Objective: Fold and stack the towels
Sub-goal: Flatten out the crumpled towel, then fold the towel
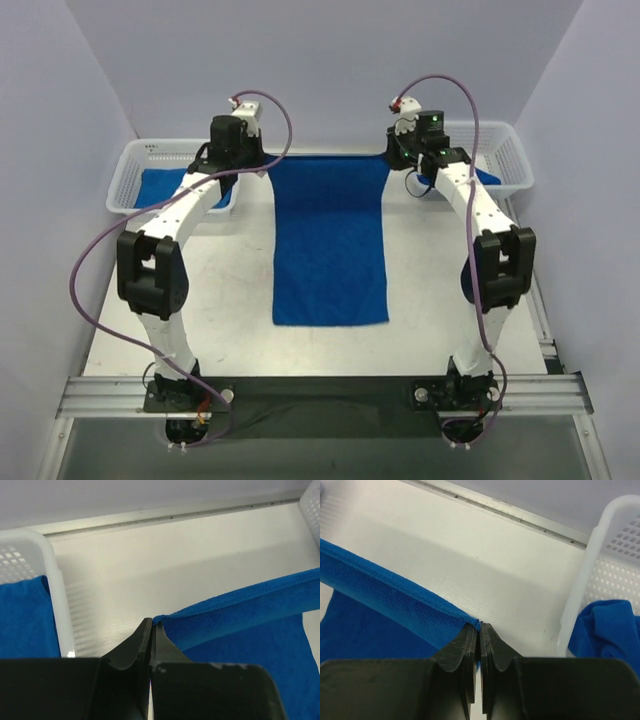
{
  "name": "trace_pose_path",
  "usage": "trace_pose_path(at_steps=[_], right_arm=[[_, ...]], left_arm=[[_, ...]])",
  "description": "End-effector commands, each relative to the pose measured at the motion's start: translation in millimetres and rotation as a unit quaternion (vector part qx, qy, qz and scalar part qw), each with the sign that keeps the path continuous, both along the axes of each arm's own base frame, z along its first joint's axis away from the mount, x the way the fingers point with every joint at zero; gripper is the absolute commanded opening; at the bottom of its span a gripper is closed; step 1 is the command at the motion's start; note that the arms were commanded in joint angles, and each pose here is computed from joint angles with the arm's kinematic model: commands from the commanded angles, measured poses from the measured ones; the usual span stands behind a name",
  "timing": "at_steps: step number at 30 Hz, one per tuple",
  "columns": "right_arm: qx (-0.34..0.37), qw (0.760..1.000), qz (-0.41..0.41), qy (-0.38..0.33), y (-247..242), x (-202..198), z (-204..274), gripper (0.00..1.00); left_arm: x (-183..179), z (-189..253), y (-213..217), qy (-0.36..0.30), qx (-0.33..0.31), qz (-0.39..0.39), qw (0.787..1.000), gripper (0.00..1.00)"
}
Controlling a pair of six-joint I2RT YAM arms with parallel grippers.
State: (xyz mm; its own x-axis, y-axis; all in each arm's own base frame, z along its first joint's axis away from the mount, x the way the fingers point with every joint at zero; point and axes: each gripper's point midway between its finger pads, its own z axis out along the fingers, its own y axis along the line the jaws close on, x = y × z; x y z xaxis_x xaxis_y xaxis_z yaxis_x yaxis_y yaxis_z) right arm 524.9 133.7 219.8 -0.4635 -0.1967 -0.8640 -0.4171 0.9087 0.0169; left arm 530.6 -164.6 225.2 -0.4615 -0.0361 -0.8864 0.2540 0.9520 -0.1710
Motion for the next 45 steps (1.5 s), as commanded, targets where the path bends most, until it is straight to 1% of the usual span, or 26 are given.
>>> trace_pose_path(at_steps=[1,2,3,4,6,10,11,13,14,15,18,19,21,22,26,29,30,32,34,35,37,39,45], right_arm=[[-0.018,0.996,-0.031,-0.087,-17,42,41,0.02],[-0.020,0.995,-0.027,-0.093,-16,48,41,0.02],[-0.023,0.996,-0.028,-0.083,-16,54,28,0.02],[-0.027,0.996,-0.031,-0.081,-18,56,24,0.02],[-0.036,0.997,-0.028,-0.068,-18,57,8,0.02],[-0.037,0.998,-0.026,-0.042,-21,45,-13,0.02],[-0.034,0.998,-0.023,-0.038,-20,39,-13,0.02],[-0.027,0.999,-0.021,-0.010,-19,25,-33,0.02],[-0.022,1.000,-0.021,-0.006,-19,18,-31,0.02],[-0.019,0.999,-0.023,0.017,-19,7,-48,0.02],[-0.012,0.999,-0.016,0.041,-17,-16,-56,0.02],[-0.012,0.998,-0.015,0.062,-17,-28,-71,0.02],[-0.011,0.997,-0.017,0.073,-18,-42,-74,0.02],[-0.009,0.996,-0.018,0.090,-18,-53,-85,0.02],[-0.003,0.996,-0.017,0.091,-16,-77,-74,0.01],[-0.002,0.996,-0.015,0.088,-15,-95,-66,0.01],[-0.002,0.996,-0.014,0.088,-15,-100,-65,0.01],[-0.004,0.996,-0.017,0.085,-17,-110,-61,0.01],[-0.003,0.994,-0.024,0.106,-19,-124,-76,0.01],[0.001,0.993,-0.026,0.111,-18,-130,-78,0.01],[0.005,0.990,-0.031,0.140,-16,-144,-96,0.01],[0.030,0.981,-0.058,0.181,-14,-156,-113,0.01],[0.061,0.956,-0.106,0.268,-15,-175,-157,0.00]], left_arm=[[42,64,26,-0.109,-0.005,0.032,0.994,0.00],[46,63,26,-0.110,-0.008,0.031,0.993,0.00],[53,53,26,-0.105,-0.009,0.031,0.994,0.00],[57,55,27,-0.108,-0.012,0.029,0.994,0.00],[61,40,20,-0.091,-0.014,0.010,0.996,0.00],[52,24,7,-0.059,-0.026,-0.029,0.998,0.00],[46,11,5,-0.042,-0.030,-0.035,0.998,0.00],[32,3,-2,-0.024,-0.046,-0.053,0.997,0.00],[21,-17,-2,0.004,-0.046,-0.056,0.997,0.00],[12,-15,-3,0.009,-0.053,-0.059,0.997,0.00],[-15,-38,0,0.047,-0.053,-0.061,0.996,0.00],[-22,-43,2,0.055,-0.052,-0.059,0.995,0.00],[-40,-54,7,0.079,-0.047,-0.056,0.994,0.00],[-46,-56,9,0.085,-0.045,-0.053,0.994,0.00],[-73,-56,14,0.104,-0.048,-0.046,0.992,0.00],[-94,-48,16,0.105,-0.061,-0.040,0.992,0.00],[-100,-39,15,0.098,-0.070,-0.037,0.992,0.00],[-118,-51,13,0.115,-0.072,-0.039,0.990,0.00],[-132,-56,12,0.121,-0.074,-0.037,0.989,0.00],[-145,-74,10,0.143,-0.070,-0.039,0.986,0.00],[-157,-83,8,0.157,-0.072,-0.035,0.984,0.00],[-173,-104,3,0.187,-0.076,-0.033,0.979,0.00],[-200,-150,-6,0.255,-0.071,-0.031,0.964,0.00]])
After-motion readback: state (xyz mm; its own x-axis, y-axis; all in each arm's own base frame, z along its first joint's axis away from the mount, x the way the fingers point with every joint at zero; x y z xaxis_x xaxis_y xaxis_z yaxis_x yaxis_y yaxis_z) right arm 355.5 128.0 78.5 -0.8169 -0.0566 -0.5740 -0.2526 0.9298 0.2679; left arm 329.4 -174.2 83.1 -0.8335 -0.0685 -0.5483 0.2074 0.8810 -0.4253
